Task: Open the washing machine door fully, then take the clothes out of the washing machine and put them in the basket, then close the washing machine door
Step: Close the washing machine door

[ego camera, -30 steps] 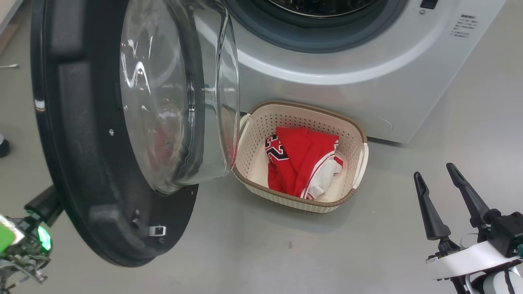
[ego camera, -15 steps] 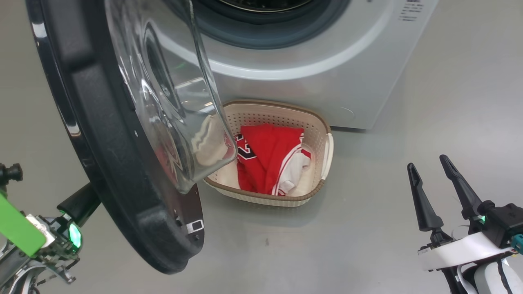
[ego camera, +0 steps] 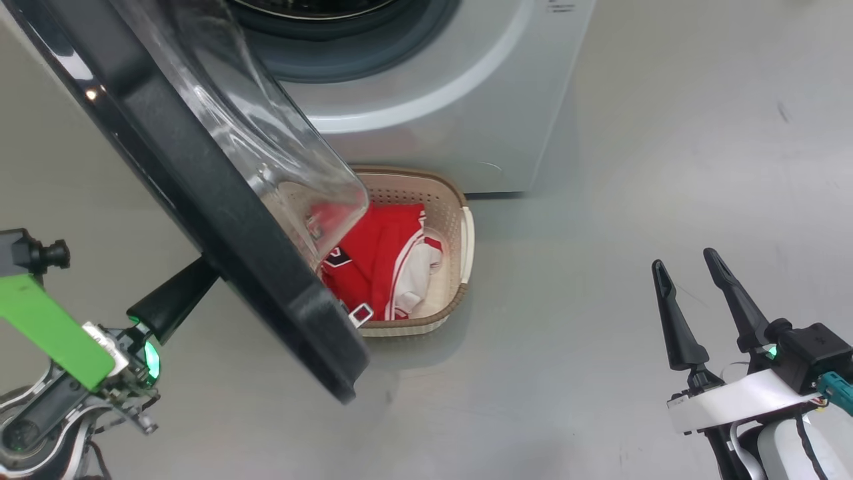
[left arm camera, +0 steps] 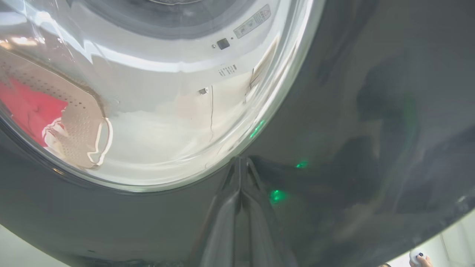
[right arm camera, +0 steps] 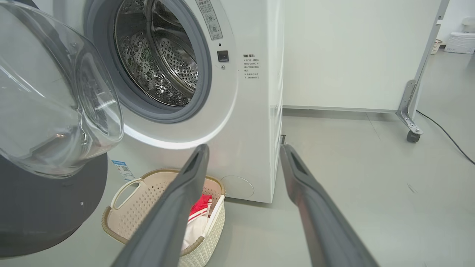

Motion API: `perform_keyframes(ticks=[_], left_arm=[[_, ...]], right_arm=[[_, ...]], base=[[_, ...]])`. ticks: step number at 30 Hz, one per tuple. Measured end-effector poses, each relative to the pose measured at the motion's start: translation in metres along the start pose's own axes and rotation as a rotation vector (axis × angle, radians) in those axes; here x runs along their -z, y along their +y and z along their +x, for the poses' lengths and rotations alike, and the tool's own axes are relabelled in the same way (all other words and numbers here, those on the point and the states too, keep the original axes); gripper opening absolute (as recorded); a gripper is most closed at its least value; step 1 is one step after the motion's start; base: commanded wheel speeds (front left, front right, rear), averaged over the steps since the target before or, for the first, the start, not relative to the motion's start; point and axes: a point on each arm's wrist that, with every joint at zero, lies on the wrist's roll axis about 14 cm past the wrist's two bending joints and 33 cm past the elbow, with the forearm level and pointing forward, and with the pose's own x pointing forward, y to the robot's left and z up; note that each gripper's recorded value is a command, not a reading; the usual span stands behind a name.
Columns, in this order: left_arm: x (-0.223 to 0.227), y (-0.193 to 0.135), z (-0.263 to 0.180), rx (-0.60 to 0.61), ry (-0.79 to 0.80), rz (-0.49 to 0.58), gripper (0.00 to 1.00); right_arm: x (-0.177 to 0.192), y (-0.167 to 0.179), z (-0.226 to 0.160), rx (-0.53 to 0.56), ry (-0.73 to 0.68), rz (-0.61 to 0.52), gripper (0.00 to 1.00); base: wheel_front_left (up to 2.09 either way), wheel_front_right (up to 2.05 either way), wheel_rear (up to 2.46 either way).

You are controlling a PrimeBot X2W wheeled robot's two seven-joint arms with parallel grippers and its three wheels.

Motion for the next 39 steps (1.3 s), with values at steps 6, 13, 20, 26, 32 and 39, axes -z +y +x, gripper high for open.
perform_keyframes(ticks=[6,13,20,26,32,39], left_arm=[[0.007,-0.001,0.028,0.024,0.053,-0.011,0.0],[0.006,-0.007,0.063,0.064,0.084,-0.012,0.0],[0.005,-0.007,0.095,0.075,0.098,-0.006,0.0],[0.007,-0.008,0.121,0.088,0.126,-0.003,0.0],[0.003,-0.012,0.147,0.105,0.114,0.008,0.0],[0.0,-0.01,0.172,0.102,0.114,0.011,0.0]], right_arm=[[-0.003,-0.015,-0.01,0.058,-0.005,0.0,1.0],[-0.007,-0.033,-0.02,0.125,-0.015,-0.003,1.0],[-0.012,-0.048,-0.03,0.192,-0.031,0.009,1.0],[-0.016,-0.059,-0.038,0.241,-0.041,0.014,1.0],[-0.019,-0.07,-0.043,0.281,-0.047,0.005,1.0],[-0.021,-0.08,-0.047,0.319,-0.054,0.008,1.0]], base=[[0.0,0.0,0.0],[0.0,0.0,0.0],[0.0,0.0,0.0],[0.0,0.0,0.0],[0.0,0.0,0.0],[0.0,0.0,0.0]])
